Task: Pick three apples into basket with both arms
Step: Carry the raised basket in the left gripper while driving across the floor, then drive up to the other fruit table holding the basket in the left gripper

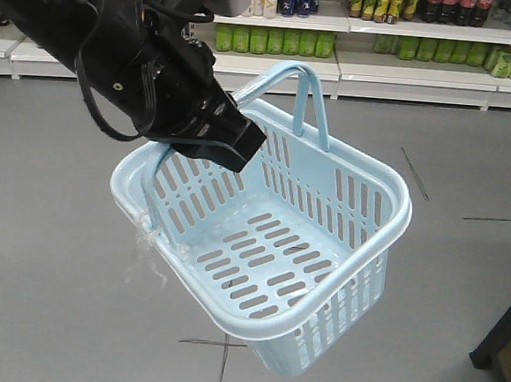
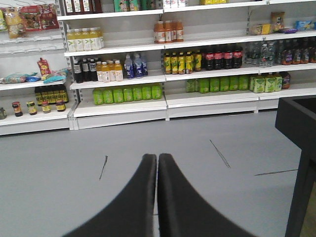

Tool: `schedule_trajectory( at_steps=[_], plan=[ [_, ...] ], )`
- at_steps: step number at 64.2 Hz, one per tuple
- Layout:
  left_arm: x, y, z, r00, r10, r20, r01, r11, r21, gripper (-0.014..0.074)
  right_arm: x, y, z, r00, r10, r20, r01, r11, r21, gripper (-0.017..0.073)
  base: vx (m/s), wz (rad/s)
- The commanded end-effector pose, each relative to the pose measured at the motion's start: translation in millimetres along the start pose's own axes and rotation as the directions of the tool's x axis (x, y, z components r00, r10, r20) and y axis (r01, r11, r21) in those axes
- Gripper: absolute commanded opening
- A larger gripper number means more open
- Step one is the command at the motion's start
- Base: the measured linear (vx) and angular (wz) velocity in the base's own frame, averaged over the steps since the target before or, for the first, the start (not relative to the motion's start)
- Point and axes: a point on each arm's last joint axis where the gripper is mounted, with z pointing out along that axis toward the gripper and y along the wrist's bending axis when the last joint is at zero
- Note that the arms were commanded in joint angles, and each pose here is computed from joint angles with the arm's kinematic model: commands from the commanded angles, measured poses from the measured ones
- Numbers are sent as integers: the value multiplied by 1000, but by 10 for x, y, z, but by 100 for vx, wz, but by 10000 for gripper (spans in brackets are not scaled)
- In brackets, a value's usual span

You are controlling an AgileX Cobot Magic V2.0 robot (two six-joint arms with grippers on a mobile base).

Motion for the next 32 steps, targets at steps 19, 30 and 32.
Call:
schedule_trajectory(
  at_steps=[19, 30, 32],
  plan=[
    [-25, -113, -236, 996, 3, 93, -6, 999, 35, -7, -41, 5, -3, 997, -12, 74, 12, 1000, -4, -3, 19, -26],
    [-25, -113, -236, 996, 3, 93, -6, 999, 34, -7, -41, 5, -3, 997, -12, 74, 12, 1000, -4, -3, 16, -40],
    [-25, -113, -236, 996, 3, 93, -6, 999, 34, -7, -41, 5, -3, 997, -12, 74, 12, 1000, -4, -3, 15, -45]
  ],
)
